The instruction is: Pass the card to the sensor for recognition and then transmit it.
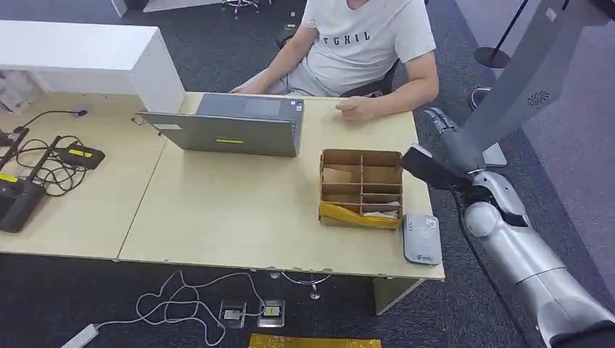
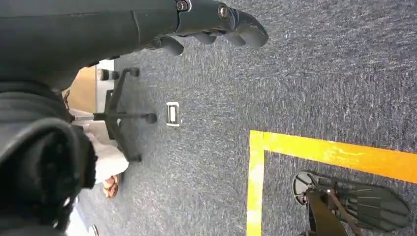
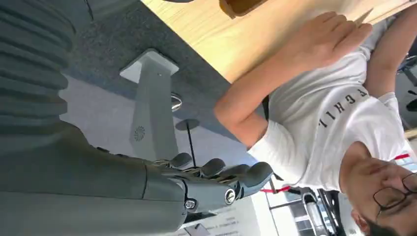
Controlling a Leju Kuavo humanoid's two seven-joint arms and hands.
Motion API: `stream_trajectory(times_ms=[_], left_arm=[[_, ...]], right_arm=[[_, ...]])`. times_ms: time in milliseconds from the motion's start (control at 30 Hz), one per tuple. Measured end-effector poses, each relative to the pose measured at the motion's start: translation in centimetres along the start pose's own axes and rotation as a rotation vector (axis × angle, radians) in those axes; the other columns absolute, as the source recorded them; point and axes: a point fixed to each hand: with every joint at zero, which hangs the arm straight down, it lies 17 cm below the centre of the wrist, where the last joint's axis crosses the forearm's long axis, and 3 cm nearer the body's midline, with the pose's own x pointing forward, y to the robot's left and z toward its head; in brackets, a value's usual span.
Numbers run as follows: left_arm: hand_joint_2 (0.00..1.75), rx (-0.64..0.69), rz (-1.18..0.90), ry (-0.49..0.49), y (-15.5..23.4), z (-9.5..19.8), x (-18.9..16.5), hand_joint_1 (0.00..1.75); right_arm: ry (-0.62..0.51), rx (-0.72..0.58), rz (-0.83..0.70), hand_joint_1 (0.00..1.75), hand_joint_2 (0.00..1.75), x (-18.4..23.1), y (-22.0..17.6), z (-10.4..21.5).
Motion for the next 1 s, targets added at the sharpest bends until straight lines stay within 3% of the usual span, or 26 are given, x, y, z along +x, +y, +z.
stream_trajectory(times_ms=[200,533,1000], left_arm=[[0.0,-0.001,0.008,0.008,0.0,0.0,-0.1,0.0],[0.0,0.002,0.011,0.003,0.0,0.0,-0.1,0.0],[0.0,0.01,0.018,0.011,0.2,0.0,-0.1,0.0]], right_arm=[[0.007,0.052,0.112,0.0,1.75,-0.6,-0.7,1.4],[-0.019,0.016,0.178,0.0,1.75,-0.6,-3.3,3.9],[0.025,0.045,0.097,0.0,1.75,-1.4,0.6,7.5]])
